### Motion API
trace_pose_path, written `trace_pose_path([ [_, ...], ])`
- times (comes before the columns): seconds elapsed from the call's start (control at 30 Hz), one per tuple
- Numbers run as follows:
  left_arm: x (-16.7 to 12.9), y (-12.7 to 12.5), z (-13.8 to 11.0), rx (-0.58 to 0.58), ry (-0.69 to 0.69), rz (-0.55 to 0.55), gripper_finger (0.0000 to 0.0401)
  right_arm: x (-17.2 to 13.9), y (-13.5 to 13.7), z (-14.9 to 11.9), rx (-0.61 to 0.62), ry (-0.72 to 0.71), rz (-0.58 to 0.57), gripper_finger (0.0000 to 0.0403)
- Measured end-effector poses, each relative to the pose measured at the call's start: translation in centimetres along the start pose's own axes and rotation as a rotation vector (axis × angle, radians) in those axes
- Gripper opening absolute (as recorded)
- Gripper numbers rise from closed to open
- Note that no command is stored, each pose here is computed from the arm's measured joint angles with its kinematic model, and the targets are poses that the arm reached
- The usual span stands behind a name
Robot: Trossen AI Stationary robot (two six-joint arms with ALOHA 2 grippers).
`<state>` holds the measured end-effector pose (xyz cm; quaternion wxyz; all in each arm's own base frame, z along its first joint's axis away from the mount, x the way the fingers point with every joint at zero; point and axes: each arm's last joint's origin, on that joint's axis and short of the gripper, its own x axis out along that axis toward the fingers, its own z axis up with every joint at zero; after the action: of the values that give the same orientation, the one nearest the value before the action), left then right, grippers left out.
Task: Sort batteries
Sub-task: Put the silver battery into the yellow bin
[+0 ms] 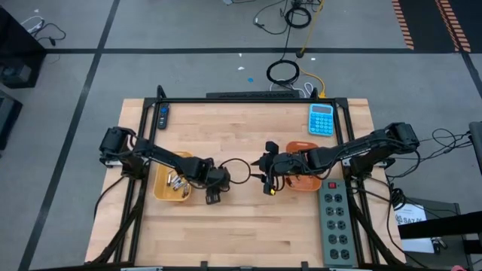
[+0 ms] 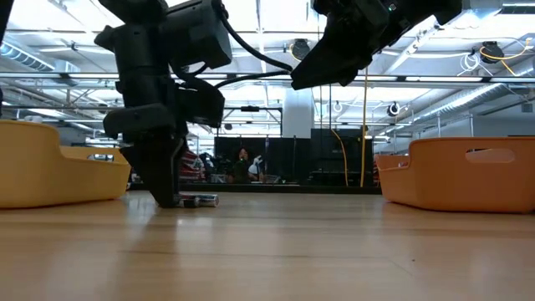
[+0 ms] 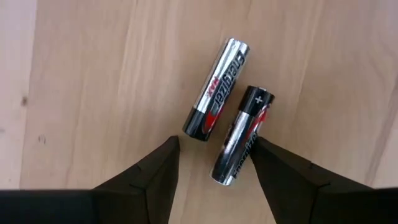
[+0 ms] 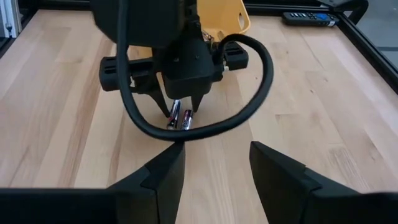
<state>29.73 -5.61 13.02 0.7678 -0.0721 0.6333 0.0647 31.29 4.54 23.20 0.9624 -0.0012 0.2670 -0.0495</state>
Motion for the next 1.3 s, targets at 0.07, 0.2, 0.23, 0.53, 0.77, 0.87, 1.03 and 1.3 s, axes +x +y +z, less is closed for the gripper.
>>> trace_pose_path([
  [0.07,0.0,-0.3,-0.1,-0.041,-0.003,0.014,0.0214,0.0,0.0,0.0,0.0,0.0,0.0,0.0171],
  [0.2,0.0,-0.8,-0.3,-0.095,-0.014,0.02,0.0211,0.0,0.0,0.0,-0.001,0.0,0.0,0.0171],
  [0.23,0.0,-0.9,-0.4,-0.084,-0.021,0.029,0.0205,0.0,0.0,0.0,-0.003,0.0,0.0,0.0171],
  [0.53,0.0,-1.5,-0.1,0.14,-0.068,0.004,0.0063,0.0,0.0,0.0,-0.003,-0.001,0.0,0.0171],
  [0.77,0.0,-1.6,0.0,0.176,-0.074,0.002,0.0045,0.0,0.0,0.0,-0.002,-0.002,0.0,0.0171],
  [0.87,-0.6,-2.1,-0.3,0.182,-0.094,0.009,0.0045,0.0,0.0,0.0,-0.004,0.005,-0.001,0.0171],
  [1.03,-3.8,-3.5,-1.6,0.127,-0.133,-0.05,0.0045,0.0,0.0,-0.2,0.002,0.015,-0.003,0.0171],
  [1.3,-11.4,-4.9,-7.2,-0.065,-0.293,0.052,0.0045,0.7,-0.1,-0.2,0.039,-0.015,-0.075,0.0171],
])
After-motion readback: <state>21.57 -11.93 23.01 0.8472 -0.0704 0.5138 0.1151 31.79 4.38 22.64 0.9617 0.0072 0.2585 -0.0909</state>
